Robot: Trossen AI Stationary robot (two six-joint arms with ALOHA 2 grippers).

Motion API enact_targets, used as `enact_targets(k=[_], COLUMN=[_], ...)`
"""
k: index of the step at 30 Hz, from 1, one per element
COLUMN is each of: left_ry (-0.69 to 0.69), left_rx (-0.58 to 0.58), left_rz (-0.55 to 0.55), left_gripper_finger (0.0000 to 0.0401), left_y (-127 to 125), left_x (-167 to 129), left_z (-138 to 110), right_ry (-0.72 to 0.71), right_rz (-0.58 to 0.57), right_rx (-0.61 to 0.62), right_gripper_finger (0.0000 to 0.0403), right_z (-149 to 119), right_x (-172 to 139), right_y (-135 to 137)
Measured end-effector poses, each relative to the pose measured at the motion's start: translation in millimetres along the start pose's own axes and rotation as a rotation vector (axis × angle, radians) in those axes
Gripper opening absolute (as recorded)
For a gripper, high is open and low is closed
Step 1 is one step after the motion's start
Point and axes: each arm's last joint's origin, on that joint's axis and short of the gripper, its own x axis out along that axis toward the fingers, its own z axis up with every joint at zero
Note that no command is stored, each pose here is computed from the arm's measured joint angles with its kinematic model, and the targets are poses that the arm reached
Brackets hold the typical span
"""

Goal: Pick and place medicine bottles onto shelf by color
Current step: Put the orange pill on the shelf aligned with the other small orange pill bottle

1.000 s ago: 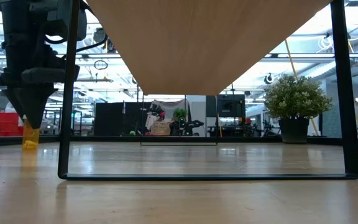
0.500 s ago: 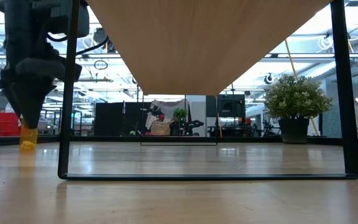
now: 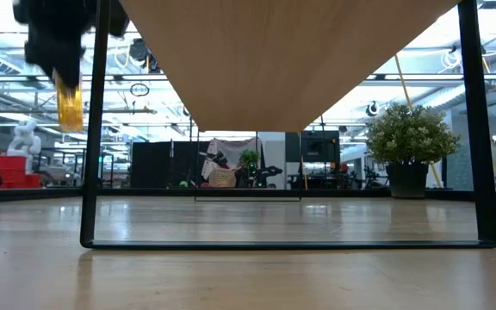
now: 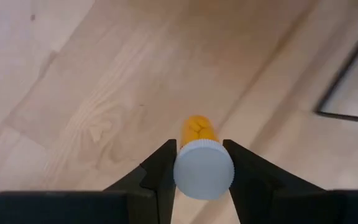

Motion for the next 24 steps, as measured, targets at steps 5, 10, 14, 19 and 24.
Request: enact_targets(k=[5, 10, 14, 19, 24], left_ry=[-0.061, -0.167, -0.248, -0.313, -0.369], left_rx=[0.046, 0.089, 0.122, 0.162, 0.191], left_rz=[-0.045, -0.125, -0.18, -0.23, -0.285], left_gripper_finger=[0.0127, 0.0128, 0.0128, 0.0128, 0.0129], left_y=[-19.9, -37.7, -46.8, -53.5, -59.0], left_x=[-39.1, -78.0, -100.1, -117.1, -126.9], left_z=[-1.4, -3.5, -4.9, -5.7, -2.9], right_ry=[0.01, 0.012, 0.012, 0.012, 0.018], right_rz=[0.016, 0.02, 0.02, 0.02, 0.016], right_rx=[0.0, 0.0, 0.0, 0.0, -0.006], right_gripper_finger=[0.0183, 0.0183, 0.0183, 0.0183, 0.0183], right_z=[-0.3, -0.4, -0.4, -0.4, -1.0], right_x=[0.0, 0.0, 0.0, 0.0, 0.0], right_y=[0.4, 0.5, 0.5, 0.5, 0.1])
